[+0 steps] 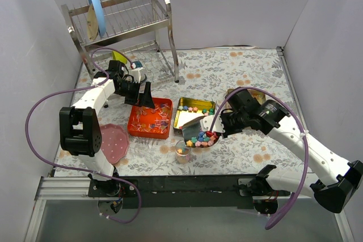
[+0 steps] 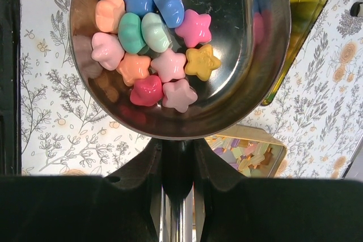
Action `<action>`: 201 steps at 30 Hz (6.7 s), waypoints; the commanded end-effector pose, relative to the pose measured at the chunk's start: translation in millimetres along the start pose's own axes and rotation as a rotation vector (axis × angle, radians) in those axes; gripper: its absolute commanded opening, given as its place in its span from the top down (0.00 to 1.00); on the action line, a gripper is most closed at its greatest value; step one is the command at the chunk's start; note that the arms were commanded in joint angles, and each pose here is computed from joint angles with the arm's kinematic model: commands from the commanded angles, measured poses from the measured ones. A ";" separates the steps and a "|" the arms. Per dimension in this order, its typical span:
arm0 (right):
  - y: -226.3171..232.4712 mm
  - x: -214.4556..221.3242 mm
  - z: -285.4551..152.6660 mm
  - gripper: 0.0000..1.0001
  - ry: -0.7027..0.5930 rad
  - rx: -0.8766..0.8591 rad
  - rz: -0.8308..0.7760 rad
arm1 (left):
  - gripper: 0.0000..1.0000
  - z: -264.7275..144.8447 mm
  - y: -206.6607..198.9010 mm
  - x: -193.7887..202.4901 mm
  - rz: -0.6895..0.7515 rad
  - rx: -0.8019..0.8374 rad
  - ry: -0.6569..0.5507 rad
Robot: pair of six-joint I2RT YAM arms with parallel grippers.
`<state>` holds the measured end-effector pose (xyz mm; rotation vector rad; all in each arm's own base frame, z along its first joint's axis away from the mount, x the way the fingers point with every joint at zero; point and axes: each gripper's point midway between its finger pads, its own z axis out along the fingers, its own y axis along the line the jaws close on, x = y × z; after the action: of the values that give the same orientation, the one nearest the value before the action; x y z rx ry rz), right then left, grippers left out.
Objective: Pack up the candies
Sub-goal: Place the fake candies in the packing bottle, then place the spatula at the center of the board, then pick up the bottle lid at the center of the board.
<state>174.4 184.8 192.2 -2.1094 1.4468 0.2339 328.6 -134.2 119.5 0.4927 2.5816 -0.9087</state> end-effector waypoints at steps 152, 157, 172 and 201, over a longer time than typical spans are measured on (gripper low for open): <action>-176.0 205.4 -53.9 0.02 -0.032 0.566 1.273 | 0.02 -34.6 -9.2 52.7 0.495 -0.071 0.011; -179.8 122.5 -48.9 0.02 -0.196 0.399 1.082 | 0.02 -47.6 -21.3 92.8 0.551 -0.042 0.082; -151.3 62.3 -74.1 0.02 -0.338 0.343 1.122 | 0.02 -50.4 -13.0 170.0 0.639 -0.113 0.141; -155.7 72.7 -57.1 0.02 -0.307 0.334 1.096 | 0.06 20.4 11.1 165.2 0.747 -0.163 0.122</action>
<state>328.5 132.7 255.4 -0.7832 2.1472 0.6349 184.4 -94.7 23.0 1.3723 2.2951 -0.4044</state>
